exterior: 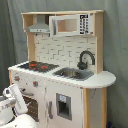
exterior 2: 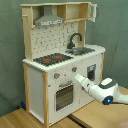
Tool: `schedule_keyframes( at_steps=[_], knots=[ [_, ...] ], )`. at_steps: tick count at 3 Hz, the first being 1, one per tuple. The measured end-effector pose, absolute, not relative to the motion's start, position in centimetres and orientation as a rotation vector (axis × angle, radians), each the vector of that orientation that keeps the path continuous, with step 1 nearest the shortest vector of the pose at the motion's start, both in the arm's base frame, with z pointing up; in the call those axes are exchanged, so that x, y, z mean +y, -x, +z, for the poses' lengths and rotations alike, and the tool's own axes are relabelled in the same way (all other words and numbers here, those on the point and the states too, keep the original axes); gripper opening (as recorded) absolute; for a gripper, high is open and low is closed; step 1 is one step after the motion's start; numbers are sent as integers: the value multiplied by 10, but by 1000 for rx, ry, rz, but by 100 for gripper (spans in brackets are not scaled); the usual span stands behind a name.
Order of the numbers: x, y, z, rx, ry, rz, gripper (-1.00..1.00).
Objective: Play with the kitchen
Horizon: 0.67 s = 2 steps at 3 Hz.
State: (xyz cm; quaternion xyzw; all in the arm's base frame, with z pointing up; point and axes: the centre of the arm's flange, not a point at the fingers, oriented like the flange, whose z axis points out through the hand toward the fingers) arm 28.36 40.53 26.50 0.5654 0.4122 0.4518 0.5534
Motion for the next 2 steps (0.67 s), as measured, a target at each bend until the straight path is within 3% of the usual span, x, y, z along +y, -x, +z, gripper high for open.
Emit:
schedule_keyframes(
  at_steps=[2],
  knots=[
    [443, -245, 306, 1073, -1202, 1090, 100]
  ],
)
